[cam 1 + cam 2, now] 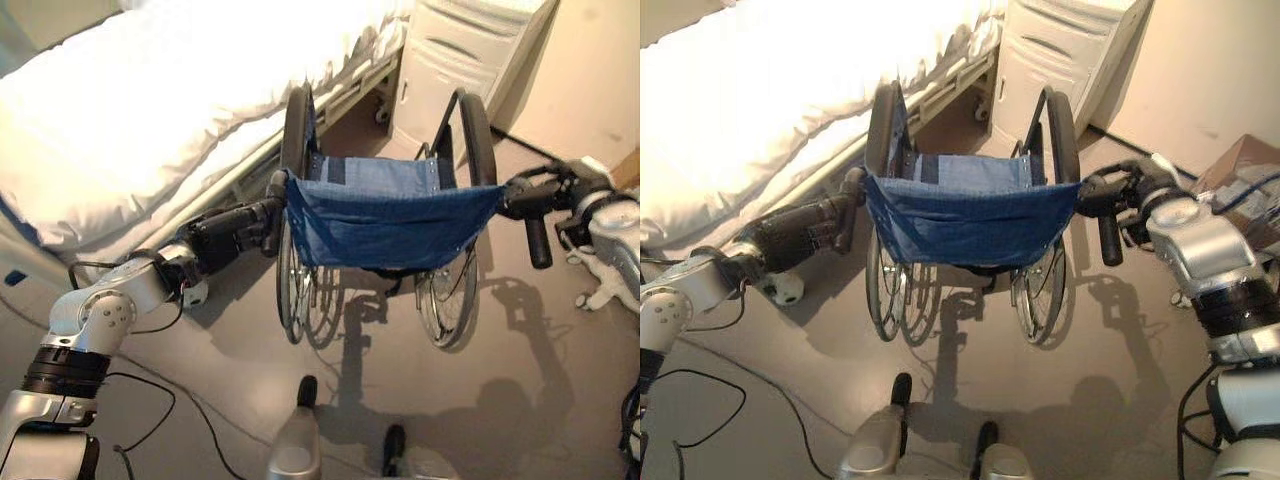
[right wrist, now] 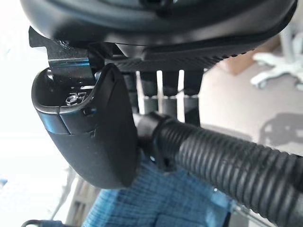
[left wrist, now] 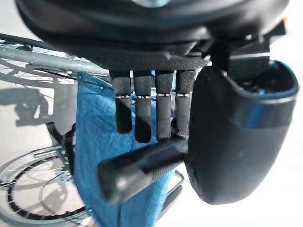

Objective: Push the wheelchair next to the bed

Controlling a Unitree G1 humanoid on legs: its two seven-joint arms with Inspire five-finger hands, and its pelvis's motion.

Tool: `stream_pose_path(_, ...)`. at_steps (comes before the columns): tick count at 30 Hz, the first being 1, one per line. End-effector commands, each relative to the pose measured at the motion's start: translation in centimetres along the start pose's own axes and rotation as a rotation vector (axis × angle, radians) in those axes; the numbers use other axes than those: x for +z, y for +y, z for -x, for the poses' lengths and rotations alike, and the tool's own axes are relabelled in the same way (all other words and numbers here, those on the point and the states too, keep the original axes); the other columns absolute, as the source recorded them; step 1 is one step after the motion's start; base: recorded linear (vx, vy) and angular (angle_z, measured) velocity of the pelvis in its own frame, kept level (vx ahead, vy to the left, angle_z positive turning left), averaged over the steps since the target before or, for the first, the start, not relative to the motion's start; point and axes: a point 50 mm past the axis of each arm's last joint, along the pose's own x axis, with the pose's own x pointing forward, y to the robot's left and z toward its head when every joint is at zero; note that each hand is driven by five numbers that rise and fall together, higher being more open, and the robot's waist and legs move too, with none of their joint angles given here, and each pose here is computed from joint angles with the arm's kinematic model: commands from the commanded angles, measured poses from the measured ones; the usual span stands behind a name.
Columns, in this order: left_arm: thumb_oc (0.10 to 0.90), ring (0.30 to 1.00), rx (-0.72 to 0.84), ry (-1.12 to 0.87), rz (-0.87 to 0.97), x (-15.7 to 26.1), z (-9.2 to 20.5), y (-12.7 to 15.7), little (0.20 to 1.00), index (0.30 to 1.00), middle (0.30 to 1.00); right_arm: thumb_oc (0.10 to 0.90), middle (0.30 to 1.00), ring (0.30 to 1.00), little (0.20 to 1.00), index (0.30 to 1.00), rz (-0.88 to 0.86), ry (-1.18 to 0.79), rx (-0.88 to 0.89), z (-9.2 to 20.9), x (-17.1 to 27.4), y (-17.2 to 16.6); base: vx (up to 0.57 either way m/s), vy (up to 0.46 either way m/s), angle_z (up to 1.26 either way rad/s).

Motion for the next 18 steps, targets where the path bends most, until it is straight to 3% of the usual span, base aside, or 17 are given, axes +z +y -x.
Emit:
stream_pose_path(1,0.4,0.3,-0.113,-0.388,-0.009,8.4,2.1,-2.2,0.3,0.3,0.3,0.4,0.3,0.3,0.3,0.3,-0.086,-0.402,0.344,2.5,6.6,6.2,0.18,0.196,-0.04)
stream_pose_path(11,0.4,0.3,-0.072,-0.34,-0.013,8.1,1.0,-1.0,0.3,0.3,0.3,0.4,0.3,0.3,0.3,0.3,-0.13,-0.375,0.35,1.8,6.3,7.8,0.15,0.128,-0.08)
stream_pose_path(18,0.4,0.3,-0.041,-0.353,0.01,7.7,0.9,-0.7,0.3,0.3,0.3,0.4,0.3,0.3,0.3,0.3,-0.123,-0.352,0.364,1.6,5.6,8.9,0.08,-0.001,-0.12)
